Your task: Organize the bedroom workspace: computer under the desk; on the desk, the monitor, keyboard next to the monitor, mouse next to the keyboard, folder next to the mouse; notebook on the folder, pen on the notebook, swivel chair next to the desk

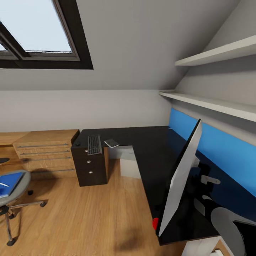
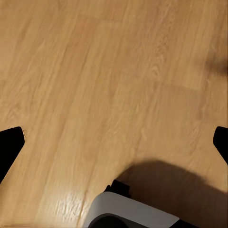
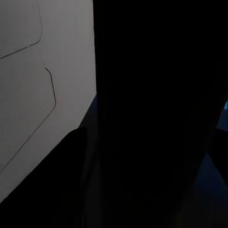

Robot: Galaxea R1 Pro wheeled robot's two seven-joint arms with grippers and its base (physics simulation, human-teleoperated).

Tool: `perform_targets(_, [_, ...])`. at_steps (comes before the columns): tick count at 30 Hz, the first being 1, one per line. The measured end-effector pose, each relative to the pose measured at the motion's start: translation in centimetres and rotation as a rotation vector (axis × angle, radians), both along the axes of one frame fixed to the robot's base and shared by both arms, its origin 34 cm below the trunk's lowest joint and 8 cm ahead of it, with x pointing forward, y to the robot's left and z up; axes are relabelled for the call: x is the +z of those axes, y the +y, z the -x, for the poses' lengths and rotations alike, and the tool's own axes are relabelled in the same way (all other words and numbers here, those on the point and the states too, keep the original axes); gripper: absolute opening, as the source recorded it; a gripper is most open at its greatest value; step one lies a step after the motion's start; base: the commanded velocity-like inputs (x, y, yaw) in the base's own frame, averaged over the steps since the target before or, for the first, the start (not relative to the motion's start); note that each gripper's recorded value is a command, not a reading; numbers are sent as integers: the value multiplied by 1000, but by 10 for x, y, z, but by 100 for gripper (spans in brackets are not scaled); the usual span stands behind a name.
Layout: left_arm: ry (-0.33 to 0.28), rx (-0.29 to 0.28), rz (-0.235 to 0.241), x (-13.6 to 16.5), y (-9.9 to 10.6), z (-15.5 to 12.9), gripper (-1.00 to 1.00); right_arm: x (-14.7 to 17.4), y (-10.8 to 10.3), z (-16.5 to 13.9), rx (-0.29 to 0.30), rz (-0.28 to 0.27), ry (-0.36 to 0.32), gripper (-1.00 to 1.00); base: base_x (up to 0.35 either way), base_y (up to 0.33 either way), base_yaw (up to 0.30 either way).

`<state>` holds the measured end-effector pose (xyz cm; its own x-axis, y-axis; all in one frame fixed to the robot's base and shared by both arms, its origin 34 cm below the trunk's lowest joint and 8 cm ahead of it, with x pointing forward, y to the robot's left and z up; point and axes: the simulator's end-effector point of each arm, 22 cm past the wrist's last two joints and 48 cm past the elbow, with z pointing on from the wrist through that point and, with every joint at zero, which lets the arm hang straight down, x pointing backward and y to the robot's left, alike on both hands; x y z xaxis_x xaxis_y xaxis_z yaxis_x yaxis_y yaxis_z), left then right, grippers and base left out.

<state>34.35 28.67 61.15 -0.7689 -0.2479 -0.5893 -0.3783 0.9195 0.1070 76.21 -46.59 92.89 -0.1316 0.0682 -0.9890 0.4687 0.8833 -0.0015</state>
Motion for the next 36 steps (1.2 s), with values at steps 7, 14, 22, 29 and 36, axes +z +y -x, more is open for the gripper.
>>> perform_targets(7, [0, 0, 0, 0, 0, 0, 100, 0, 2, 0, 7, 4, 3, -100, 0, -108, 264])
perform_targets(14, [0, 1, -1, 0, 1, 0, 100, 0, 3, -1, 17, 17, 7, -100, 0, -330, 143])
perform_targets(22, [2, 2, -1, 0, 1, 0, 100, 0, 2, -1, 11, 12, 3, -100, -26, -336, 3])
perform_targets(29, [1, 9, -4, 0, 4, 0, 100, 0, 4, -1, 16, 13, 4, -100, -120, -298, 0])
perform_targets(36, [-88, 57, -199, 8, 89, 58, 100, 0, 6, -2, 22, 16, 4, -100, -7, -44, 0])
